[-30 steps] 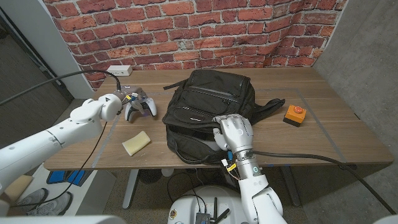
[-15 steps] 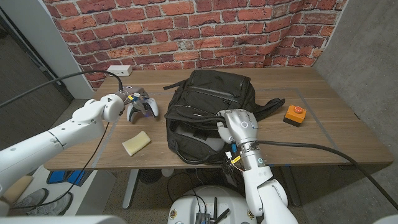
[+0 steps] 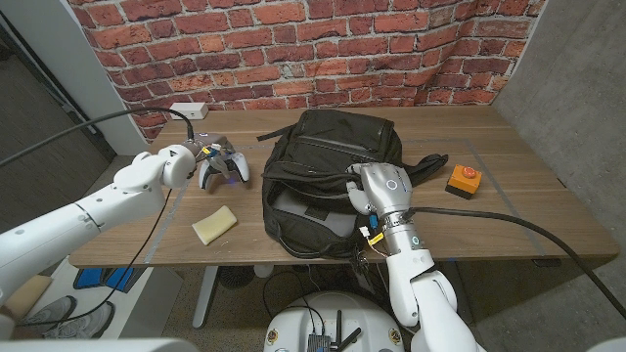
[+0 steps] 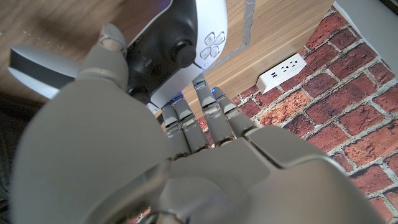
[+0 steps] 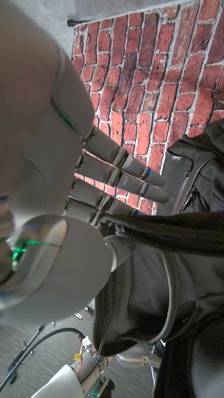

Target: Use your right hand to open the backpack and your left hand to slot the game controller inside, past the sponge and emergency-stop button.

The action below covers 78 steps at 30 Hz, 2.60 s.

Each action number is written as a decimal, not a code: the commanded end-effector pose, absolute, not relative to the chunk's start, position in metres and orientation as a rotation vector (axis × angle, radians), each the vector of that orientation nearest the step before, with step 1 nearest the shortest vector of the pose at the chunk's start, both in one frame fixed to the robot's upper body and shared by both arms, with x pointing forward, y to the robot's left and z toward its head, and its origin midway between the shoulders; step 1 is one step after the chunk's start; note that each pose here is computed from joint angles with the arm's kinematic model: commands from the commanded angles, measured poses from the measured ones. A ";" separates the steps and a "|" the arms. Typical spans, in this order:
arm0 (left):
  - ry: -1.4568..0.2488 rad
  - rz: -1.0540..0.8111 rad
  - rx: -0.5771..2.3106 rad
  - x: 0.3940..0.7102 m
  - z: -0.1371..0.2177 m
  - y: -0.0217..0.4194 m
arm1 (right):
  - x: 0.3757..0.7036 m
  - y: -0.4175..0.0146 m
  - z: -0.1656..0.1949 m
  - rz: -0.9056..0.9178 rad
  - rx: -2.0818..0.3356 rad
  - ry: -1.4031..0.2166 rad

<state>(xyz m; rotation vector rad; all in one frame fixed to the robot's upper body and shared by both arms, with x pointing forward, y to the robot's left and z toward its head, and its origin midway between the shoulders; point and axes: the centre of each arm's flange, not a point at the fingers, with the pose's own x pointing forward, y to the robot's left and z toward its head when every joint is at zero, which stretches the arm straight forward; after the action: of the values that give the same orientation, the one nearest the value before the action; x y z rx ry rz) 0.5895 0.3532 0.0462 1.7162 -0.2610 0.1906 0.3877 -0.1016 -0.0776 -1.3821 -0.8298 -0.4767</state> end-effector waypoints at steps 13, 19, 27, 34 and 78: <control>-0.304 0.183 1.757 0.580 0.053 0.333 | 0.393 -0.109 -0.052 -0.485 -1.336 -0.834; -0.295 0.188 1.754 0.577 0.052 0.336 | 0.398 -0.111 -0.044 -0.490 -1.328 -0.839; -0.314 0.197 1.746 0.570 0.052 0.333 | 0.400 -0.113 -0.037 -0.505 -1.296 -0.836; -0.314 0.199 1.737 0.566 0.052 0.332 | 0.401 -0.117 -0.031 -0.513 -1.280 -0.837; -0.378 0.197 1.699 0.527 0.059 0.310 | 0.413 -0.114 -0.008 -0.618 -1.217 -0.884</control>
<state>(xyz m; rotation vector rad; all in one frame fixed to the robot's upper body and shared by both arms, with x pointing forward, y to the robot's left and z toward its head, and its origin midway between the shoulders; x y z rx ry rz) 0.5323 0.3162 0.0586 1.7059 -0.3627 0.2052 0.4120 -0.1131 -0.0136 -1.2246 -0.8595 -0.5825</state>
